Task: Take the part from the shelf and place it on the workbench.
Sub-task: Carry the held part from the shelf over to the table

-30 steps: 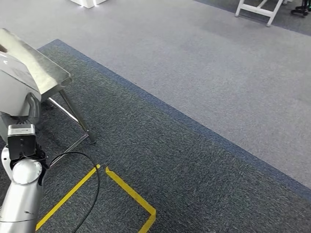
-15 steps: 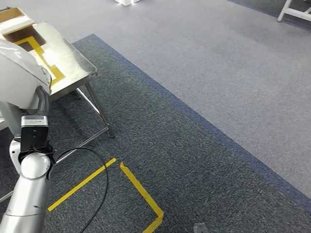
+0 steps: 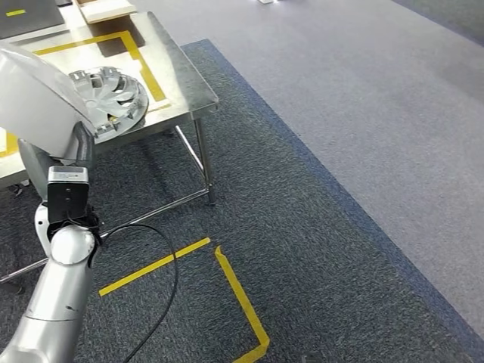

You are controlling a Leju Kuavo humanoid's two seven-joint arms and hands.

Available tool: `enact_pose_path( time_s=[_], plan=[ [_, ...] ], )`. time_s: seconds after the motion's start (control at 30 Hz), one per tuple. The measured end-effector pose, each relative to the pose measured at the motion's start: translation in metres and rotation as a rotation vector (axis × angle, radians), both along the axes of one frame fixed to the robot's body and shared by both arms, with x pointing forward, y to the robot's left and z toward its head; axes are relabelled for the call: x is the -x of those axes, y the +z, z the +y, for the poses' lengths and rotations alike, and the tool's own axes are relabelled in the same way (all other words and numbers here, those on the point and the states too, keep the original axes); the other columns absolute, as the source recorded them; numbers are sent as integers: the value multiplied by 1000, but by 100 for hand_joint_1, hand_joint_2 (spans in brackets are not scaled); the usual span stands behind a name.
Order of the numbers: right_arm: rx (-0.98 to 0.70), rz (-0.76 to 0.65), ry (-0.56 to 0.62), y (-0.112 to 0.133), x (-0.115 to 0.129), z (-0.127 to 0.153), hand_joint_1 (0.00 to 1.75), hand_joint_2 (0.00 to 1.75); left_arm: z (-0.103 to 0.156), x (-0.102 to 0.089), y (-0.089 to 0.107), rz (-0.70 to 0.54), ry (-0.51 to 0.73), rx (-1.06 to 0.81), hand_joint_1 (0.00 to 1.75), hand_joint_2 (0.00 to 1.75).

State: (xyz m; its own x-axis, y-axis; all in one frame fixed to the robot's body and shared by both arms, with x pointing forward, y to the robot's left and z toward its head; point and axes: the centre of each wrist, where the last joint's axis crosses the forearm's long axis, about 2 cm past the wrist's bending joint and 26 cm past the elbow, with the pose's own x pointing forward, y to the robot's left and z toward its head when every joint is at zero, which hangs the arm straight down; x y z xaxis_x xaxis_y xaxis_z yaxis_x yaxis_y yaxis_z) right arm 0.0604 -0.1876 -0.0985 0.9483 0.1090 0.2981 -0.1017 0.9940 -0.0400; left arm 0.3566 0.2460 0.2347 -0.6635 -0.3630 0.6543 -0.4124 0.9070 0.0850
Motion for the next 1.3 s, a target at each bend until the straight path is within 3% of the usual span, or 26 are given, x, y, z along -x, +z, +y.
enact_pose_path(
  time_s=[0.63,0.97,1.3],
  plan=[
    [-12,142,32,0,1,1,0,175,-9,-3,-3,24,-36,-9,175,175],
    [-21,180,47,1,-5,1,0,175,-17,-6,4,13,-60,-11,175,175],
    [-34,203,26,1,-8,2,0,175,-19,-3,-3,41,-68,-12,175,175]
  ],
)
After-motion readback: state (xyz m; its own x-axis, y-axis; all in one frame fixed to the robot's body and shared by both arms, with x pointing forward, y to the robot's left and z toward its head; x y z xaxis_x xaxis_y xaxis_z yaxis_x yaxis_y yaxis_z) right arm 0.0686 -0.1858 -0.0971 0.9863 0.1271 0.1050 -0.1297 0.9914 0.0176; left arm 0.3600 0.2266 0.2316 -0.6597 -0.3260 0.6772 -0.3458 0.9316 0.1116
